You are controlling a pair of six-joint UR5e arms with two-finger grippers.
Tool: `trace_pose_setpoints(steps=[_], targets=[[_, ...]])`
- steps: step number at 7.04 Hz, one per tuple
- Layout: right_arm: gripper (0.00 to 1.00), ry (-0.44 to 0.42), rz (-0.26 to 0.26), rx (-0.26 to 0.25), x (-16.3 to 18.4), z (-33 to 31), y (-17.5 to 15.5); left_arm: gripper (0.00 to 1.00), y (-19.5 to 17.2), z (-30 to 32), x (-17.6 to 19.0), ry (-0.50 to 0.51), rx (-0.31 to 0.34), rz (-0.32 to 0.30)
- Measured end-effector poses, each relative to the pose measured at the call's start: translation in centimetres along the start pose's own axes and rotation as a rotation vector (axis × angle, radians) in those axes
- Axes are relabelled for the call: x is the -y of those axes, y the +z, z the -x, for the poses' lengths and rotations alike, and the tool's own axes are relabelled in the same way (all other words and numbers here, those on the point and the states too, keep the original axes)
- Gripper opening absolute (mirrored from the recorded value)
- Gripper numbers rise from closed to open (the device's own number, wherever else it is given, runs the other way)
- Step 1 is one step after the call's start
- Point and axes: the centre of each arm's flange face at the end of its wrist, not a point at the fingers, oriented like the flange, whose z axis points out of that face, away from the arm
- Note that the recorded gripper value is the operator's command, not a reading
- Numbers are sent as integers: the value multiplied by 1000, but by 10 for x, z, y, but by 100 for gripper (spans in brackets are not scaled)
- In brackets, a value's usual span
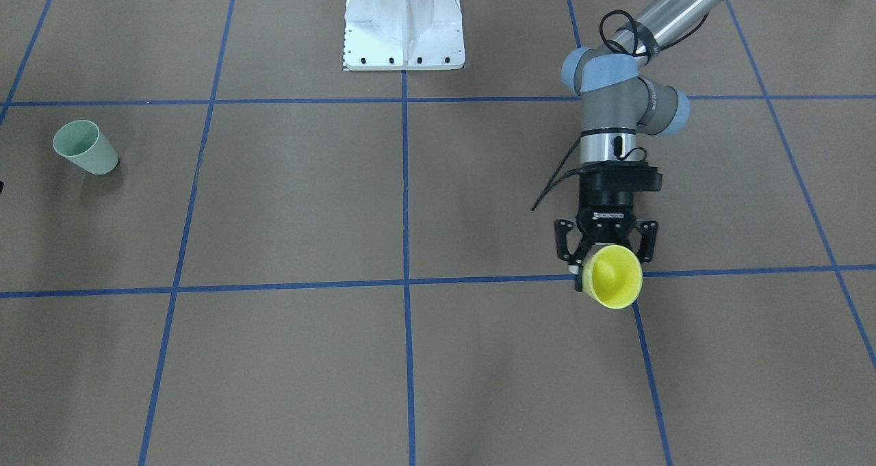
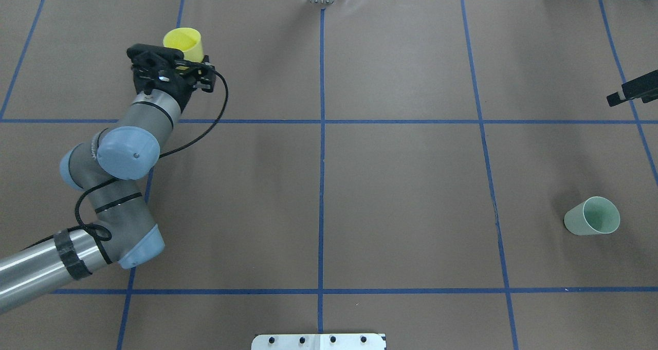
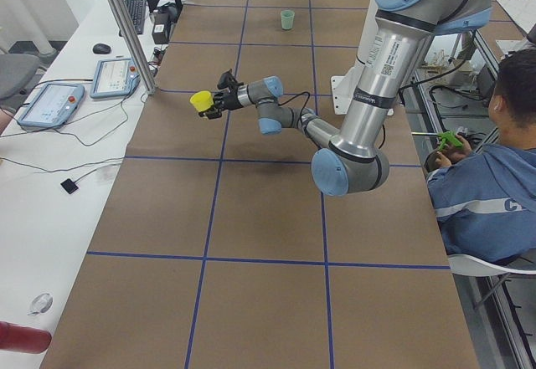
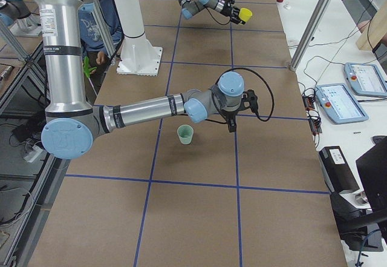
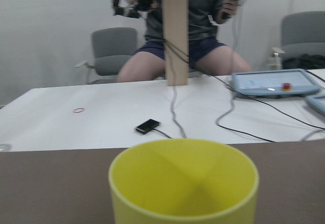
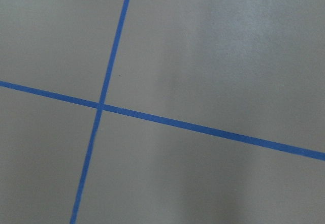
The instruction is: Transfer and stack yellow cup on green cup
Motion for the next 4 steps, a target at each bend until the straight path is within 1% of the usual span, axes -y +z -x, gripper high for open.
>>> trace_pose_setpoints(steps=[1,2,3,4], targets=[[100,44,-6,28,10,25,-4,0,-11,-52,-2,-4,-119,-7],[100,76,-6,53,17,54,-3,0,-23,-104,4,-25,-217,-6],[100,92,8,80,27,93,5,0,-26,-147,7,-20,-293,16],[100,108,33,111,37,143,21,0,-22,-173,5,68,-369,57]])
